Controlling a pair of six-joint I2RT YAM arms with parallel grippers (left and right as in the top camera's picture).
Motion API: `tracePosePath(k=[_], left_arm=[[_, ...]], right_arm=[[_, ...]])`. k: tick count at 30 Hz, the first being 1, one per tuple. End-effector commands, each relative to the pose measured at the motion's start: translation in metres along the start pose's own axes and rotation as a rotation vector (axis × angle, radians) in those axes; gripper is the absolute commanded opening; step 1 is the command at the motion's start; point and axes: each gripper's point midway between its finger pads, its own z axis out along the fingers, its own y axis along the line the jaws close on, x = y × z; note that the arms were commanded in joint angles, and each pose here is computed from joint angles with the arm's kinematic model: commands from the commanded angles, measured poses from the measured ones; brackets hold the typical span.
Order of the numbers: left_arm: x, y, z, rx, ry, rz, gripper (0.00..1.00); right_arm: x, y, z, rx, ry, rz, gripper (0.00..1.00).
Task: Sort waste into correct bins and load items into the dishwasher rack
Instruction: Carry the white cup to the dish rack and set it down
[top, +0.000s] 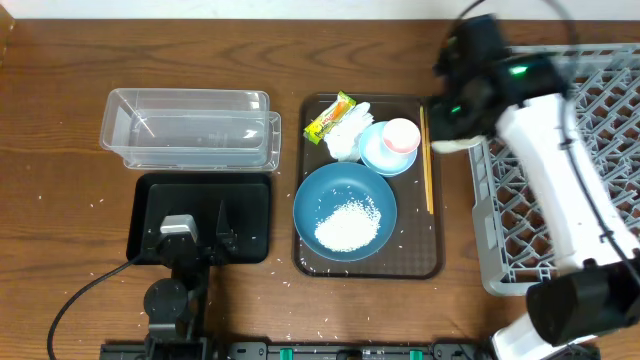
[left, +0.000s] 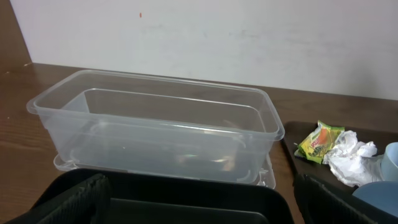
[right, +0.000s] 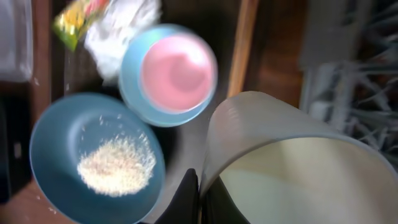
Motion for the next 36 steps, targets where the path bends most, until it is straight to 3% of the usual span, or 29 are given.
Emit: tracePosePath(k=[1, 4, 9, 16, 20, 29, 36], left_arm=[[0.016, 0.005, 0.001, -0.022, 0.047, 0.007, 0.96], [0.016, 0.005, 0.001, -0.022, 0.047, 0.007, 0.97], [0.016, 0.005, 0.001, -0.022, 0.047, 0.007, 0.96], [0.016, 0.005, 0.001, -0.022, 0.047, 0.007, 0.96], [0.016, 0.005, 0.001, -0.022, 0.047, 0.008, 0.97], [0.016, 0.005, 0.001, -0.022, 0.047, 0.007, 0.97], [0.016, 0.005, 0.001, -0.022, 0.047, 0.007, 0.97]], right_arm=[[-0.016, -0.011, -0.022, -0.201, -0.06, -0.007, 0.01], [-0.025, -0.035, -0.036, -0.333, -0.12, 0.025, 0.01], [-0.025, -0.106, -0.049, -0.355, -0.198, 0.198, 0.01], [-0.008, -0.152, -0.055, -0.548, -0.306, 0.303, 0.01], [0.004, -0.163, -0.049, -0.674, -0.366, 0.357, 0.01], [0.022, -0.182, -0.024, -0.778, -0.439, 0.454, 0.01], [0.022, -0.168, -0.01, -0.815, -0.449, 0.404, 0.01]])
